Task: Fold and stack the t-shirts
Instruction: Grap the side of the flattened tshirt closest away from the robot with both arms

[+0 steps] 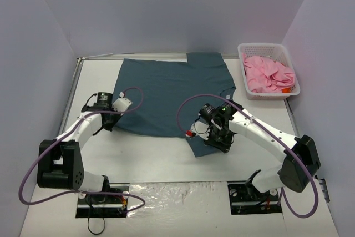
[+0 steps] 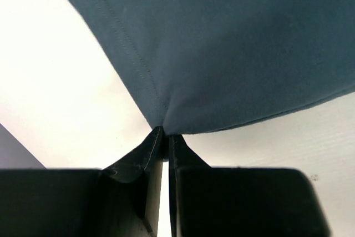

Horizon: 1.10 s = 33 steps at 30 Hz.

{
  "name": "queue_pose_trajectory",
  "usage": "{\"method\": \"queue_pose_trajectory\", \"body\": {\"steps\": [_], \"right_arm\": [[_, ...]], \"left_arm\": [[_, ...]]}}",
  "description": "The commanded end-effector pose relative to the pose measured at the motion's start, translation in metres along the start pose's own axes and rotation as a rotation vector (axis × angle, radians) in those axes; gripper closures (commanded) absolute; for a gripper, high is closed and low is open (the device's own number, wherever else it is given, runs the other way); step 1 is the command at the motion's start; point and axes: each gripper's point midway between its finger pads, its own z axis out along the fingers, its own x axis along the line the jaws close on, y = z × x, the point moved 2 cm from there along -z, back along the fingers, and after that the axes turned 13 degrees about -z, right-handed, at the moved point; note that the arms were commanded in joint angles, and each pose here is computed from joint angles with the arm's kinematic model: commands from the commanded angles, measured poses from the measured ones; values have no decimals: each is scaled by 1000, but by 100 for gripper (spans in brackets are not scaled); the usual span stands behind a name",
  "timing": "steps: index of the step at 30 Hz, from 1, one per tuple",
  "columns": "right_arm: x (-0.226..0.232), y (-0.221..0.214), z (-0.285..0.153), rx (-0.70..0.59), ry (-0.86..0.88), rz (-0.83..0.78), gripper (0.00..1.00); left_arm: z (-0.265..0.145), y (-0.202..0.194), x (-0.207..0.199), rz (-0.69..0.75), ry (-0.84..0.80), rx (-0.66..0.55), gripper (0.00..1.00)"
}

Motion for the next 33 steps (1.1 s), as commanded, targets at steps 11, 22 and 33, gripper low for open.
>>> {"method": "queue_pose_trajectory", "body": {"steps": [11,22,33], "right_arm": [[0,-22,-17,1,-13,59,100],[-53,-20,-25,-15,-107,120,100],[-112,-11,-48,-42,-180,155,100]], "left_arm": [[-39,-10,-9,43,-13,-83,98],[-52,1,-4,38,11,-130,98],[-61,22,6,-8,43,-173,98]]}}
